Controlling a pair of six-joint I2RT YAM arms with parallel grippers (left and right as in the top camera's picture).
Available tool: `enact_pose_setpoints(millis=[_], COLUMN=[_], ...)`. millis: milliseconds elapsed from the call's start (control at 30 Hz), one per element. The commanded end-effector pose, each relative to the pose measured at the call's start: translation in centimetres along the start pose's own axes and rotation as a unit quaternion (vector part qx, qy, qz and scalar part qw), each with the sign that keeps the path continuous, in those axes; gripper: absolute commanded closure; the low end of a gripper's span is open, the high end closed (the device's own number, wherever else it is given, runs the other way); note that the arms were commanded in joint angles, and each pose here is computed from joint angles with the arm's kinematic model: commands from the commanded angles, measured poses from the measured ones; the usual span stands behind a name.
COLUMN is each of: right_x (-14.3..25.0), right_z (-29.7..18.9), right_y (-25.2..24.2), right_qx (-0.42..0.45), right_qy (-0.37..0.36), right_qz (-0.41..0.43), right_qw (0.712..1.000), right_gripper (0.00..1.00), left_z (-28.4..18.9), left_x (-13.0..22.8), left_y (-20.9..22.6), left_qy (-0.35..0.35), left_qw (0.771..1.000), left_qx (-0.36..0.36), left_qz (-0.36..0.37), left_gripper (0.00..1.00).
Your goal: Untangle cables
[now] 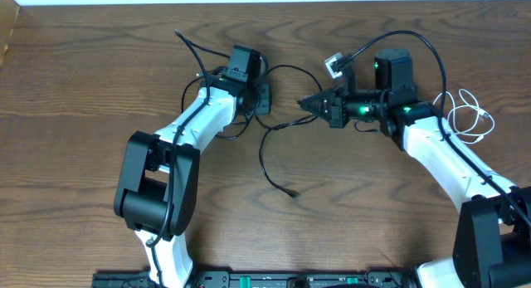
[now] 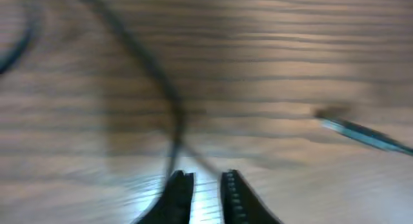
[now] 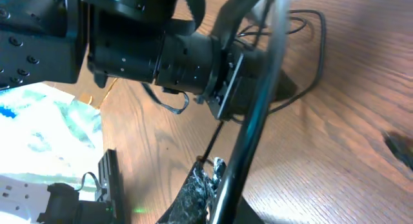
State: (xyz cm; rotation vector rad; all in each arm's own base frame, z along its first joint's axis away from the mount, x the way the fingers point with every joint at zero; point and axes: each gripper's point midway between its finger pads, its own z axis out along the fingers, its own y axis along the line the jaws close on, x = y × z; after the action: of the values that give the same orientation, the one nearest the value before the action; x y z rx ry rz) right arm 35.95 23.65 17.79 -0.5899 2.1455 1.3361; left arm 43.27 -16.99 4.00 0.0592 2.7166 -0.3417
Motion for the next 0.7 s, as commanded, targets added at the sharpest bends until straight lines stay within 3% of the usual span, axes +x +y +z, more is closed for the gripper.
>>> enact_pose_setpoints(millis=[0,33,300,533,667], right_x=[-0.7,-0.7,0.0,0.6,0.8], right_z=[-1.1,-1.3,-2.0,-1.4,-0.6], right_y=[0.2,-0.1,-3.6,-4.4,-4.7], right_qx=[-0.001,0.004,0.097,0.138,0.169], right_qy=[-0.011,-0.012,-0.008,0.002,0.008], right_qz=[-0.012,-0.009,0.017,0.005,-0.005], right_qw=[1.000,1.000,0.995,0.990,0.986], right_gripper=[0.99,0.99,0.99,0.99,0.99], left_z=[-1.0,-1.2,-4.4,-6.2,-6.2], left_x=[-1.0,-0.9,-1.1,-0.2,1.0], left_y=[3.8,4.2,3.2,-3.0,-5.1], left_qy=[-0.031,-0.031,-0.038,-0.017,0.006], left_qw=[0.993,0.992,0.993,0.999,0.998], left_qx=[-0.109,-0.120,-0.110,0.032,0.068], left_qz=[-0.021,-0.021,-0.018,-0.002,0.010], left_gripper=[0.89,0.92,0.93,0.93,0.92])
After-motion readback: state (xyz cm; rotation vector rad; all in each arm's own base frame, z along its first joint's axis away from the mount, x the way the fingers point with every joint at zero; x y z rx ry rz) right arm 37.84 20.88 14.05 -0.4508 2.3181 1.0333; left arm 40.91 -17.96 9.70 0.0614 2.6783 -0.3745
